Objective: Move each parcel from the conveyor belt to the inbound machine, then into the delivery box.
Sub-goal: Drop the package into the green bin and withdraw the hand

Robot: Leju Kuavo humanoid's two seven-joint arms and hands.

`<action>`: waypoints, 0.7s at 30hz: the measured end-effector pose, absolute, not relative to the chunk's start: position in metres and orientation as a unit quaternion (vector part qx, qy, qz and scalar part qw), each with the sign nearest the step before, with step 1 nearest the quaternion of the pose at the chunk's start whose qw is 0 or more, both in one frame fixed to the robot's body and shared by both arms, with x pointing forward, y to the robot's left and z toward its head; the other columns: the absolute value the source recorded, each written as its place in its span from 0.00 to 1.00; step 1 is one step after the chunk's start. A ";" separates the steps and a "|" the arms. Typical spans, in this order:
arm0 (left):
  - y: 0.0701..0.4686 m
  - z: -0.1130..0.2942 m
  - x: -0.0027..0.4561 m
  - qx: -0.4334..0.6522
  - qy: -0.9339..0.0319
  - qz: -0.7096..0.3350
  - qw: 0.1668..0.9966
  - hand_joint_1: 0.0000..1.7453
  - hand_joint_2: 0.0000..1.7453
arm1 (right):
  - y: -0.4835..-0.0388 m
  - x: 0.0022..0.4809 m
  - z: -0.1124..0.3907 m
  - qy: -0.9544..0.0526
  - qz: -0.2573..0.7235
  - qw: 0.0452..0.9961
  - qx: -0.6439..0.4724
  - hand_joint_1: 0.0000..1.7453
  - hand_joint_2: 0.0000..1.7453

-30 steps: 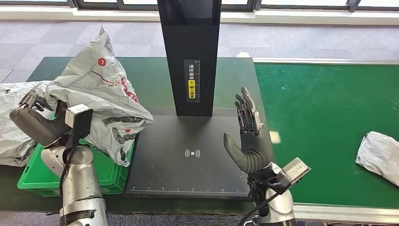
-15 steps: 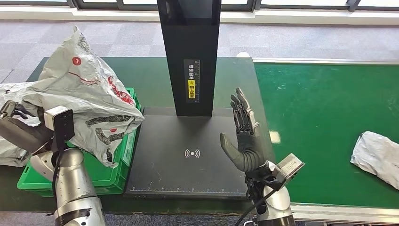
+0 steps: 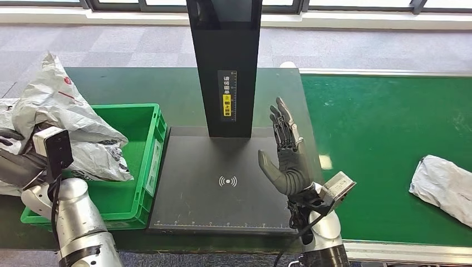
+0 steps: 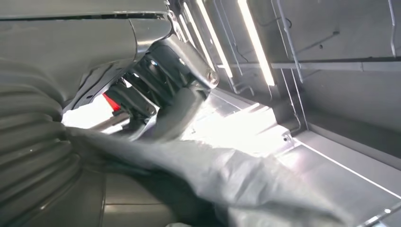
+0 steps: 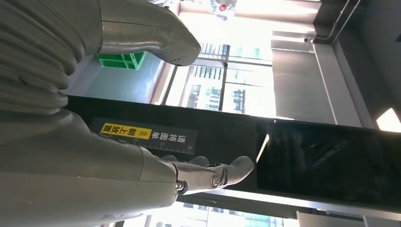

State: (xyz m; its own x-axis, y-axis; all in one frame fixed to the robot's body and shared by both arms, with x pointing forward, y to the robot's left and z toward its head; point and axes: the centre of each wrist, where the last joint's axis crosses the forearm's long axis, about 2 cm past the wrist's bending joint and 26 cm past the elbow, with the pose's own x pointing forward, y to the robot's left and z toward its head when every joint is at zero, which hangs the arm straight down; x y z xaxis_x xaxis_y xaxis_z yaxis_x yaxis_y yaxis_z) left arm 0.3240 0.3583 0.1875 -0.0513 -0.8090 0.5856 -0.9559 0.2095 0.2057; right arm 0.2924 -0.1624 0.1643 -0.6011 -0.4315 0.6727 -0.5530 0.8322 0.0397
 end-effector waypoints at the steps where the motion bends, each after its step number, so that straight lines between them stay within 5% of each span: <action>1: 0.360 0.188 0.324 0.622 -0.711 0.117 0.306 0.00 0.00 | -0.162 0.294 0.165 -0.891 0.088 0.351 0.276 0.00 1.00; 9: 0.347 0.175 0.350 0.637 -0.657 0.014 0.403 0.00 0.00 | -0.162 0.293 0.161 -0.890 0.092 0.358 0.267 0.00 1.00; 21: 0.314 0.156 0.368 0.570 -0.690 0.002 0.446 0.00 0.00 | -0.163 0.291 0.158 -0.887 0.093 0.363 0.269 0.00 1.00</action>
State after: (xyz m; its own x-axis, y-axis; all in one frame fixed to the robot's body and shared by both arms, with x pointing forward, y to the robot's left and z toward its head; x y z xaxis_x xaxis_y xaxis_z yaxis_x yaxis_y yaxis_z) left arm 0.3684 0.3145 0.1561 0.0478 -0.7847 0.6180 -0.7890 0.3498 0.5052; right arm 0.2905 -0.1627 0.1577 -0.5921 -0.4098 0.6939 -0.5447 0.8381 0.0302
